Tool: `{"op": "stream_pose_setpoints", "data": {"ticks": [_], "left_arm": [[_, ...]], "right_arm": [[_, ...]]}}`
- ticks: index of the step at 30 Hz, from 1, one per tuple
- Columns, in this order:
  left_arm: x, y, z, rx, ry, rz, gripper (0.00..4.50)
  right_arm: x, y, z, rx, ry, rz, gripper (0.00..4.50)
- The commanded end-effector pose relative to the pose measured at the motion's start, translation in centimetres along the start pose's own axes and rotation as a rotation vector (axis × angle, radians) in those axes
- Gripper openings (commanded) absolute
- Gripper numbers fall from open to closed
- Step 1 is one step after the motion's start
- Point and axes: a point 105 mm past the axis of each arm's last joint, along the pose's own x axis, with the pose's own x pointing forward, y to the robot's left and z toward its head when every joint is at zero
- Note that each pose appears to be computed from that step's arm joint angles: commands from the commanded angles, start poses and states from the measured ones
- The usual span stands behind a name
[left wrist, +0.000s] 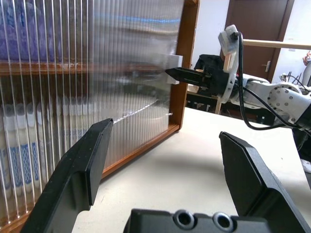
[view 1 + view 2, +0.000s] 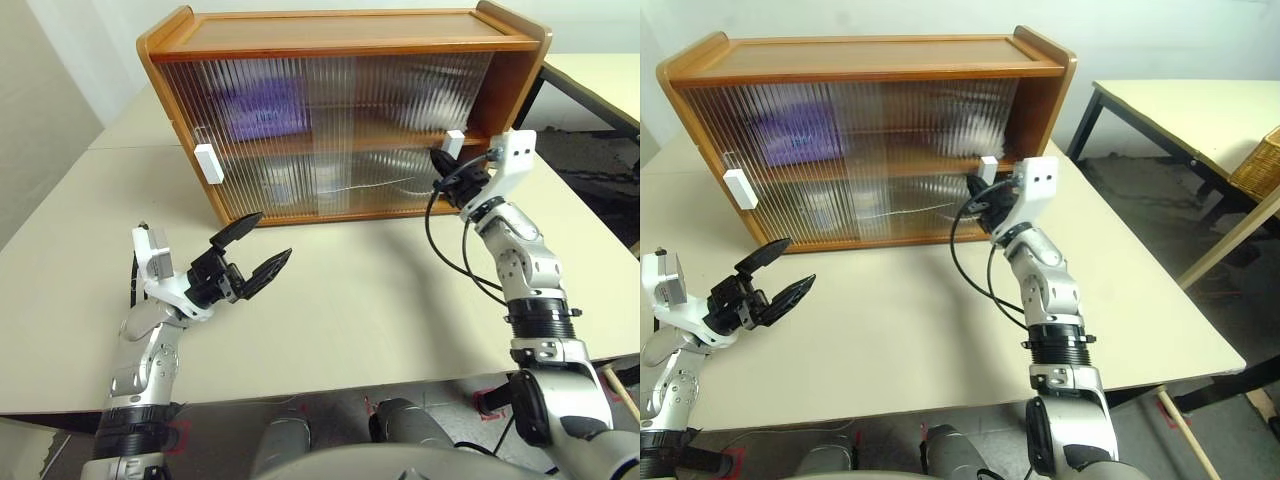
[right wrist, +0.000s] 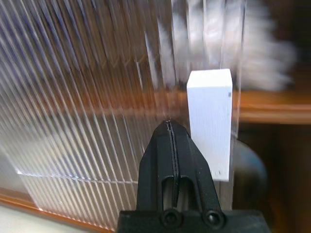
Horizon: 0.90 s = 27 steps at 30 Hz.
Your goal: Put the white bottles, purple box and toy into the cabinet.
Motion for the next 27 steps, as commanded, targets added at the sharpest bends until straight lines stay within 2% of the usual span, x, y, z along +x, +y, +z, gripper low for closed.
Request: {"op": "stream_pose_setpoints", "data": {"ticks": [1, 19, 25, 27], "left_arm": [[0.1, -0.1, -0.3, -0.002, 0.010, -0.010, 4.50], [-0.2, 0.0, -0.4, -0.005, 0.015, -0.001, 4.50], [-0.2, 0.1, -0.4, -0.002, 0.017, 0.001, 4.50], [-0.5, 0.1, -0.4, -0.002, 0.021, 0.006, 4.50]], "right_arm": [[-0.7, -1.7, 0.3, -0.037, -0.008, -0.061, 0.03], [-1.4, -4.7, 0.3, -0.119, 0.030, -0.153, 0.03], [-1.1, -2.6, 0.4, -0.081, 0.003, -0.051, 0.03], [-1.1, 0.0, 0.8, -0.015, -0.047, 0.076, 0.19]]}}
